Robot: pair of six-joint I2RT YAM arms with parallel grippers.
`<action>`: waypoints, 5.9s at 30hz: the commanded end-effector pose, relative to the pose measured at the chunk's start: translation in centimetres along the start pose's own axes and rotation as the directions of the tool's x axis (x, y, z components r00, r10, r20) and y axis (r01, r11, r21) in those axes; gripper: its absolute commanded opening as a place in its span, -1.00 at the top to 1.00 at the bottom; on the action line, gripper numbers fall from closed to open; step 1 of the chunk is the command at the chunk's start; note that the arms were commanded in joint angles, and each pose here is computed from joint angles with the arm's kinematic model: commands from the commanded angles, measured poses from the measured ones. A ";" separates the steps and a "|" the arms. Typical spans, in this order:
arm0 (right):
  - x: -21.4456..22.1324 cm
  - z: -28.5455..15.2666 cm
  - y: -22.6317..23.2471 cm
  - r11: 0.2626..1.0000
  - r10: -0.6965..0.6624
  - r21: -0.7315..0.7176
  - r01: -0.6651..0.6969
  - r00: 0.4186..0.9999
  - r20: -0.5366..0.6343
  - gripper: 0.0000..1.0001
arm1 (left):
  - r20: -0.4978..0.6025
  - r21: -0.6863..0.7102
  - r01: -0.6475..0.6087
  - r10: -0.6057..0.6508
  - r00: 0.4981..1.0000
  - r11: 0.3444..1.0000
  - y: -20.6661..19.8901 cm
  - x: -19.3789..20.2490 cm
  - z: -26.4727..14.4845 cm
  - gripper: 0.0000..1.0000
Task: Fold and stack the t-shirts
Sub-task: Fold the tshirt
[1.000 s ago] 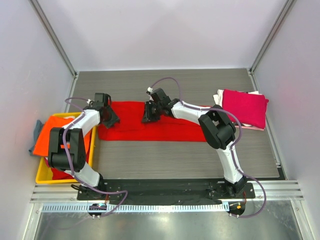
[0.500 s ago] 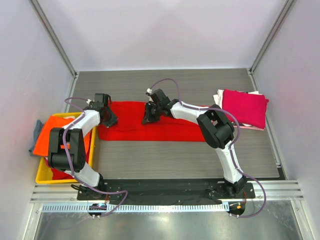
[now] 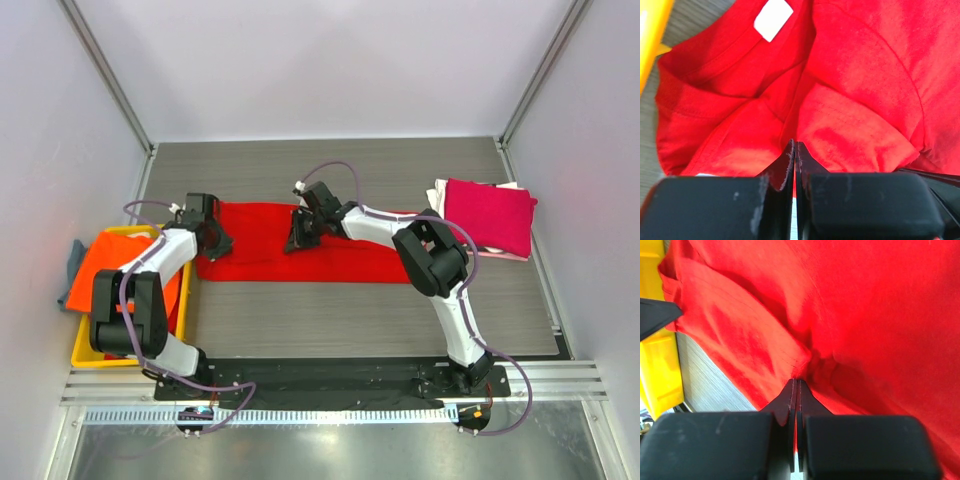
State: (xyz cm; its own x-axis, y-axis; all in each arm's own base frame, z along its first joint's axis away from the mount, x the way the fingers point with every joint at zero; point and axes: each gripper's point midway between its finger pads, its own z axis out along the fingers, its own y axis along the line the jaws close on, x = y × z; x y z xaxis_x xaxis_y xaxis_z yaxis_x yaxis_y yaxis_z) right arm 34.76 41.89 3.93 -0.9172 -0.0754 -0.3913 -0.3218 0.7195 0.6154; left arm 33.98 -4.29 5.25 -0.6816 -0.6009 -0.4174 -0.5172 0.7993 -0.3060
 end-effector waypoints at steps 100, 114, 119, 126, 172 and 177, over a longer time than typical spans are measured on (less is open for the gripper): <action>-2.4 -0.8 1.9 0.992 0.063 -0.107 -0.063 0.998 -0.009 0.23 | 0.075 0.219 0.002 -0.019 0.997 0.976 -1.1 -0.1 -2.2 0.99; -2.2 -0.6 2.4 0.990 0.080 -0.118 -0.082 0.997 -0.023 0.91 | 0.053 0.224 0.005 -0.018 0.998 0.975 -1.2 0.3 -1.8 0.99; -1.5 -1.6 2.7 0.987 0.102 -0.121 -0.105 0.994 -0.036 0.97 | 0.049 0.217 0.005 -0.016 0.999 0.976 -1.1 0.4 -1.6 1.00; 0.2 -2.4 2.1 0.984 0.130 -0.114 -0.137 0.989 -0.066 0.98 | 0.062 0.172 -0.003 -0.008 0.998 0.985 -0.1 0.4 -1.6 0.99; 1.1 -4.6 3.8 0.990 0.087 -0.105 -0.089 0.996 -0.029 0.90 | 0.128 0.284 -0.005 -0.033 0.991 0.959 -2.2 0.8 -4.9 0.80; 1.2 -3.2 4.6 0.988 0.091 -0.121 -0.097 0.995 -0.051 0.97 | 0.063 0.287 0.015 -0.034 0.997 0.958 -2.4 2.1 -3.0 0.99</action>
State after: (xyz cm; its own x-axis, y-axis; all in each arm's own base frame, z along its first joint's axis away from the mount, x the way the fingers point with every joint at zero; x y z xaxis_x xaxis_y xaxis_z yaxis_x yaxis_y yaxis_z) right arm 31.37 41.35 7.78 -0.9542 -0.0367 -0.2971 -0.2459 0.6618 0.7082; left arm 31.14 -6.46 7.11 -0.6331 -0.6146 -0.4705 -0.3864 0.7777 -0.4959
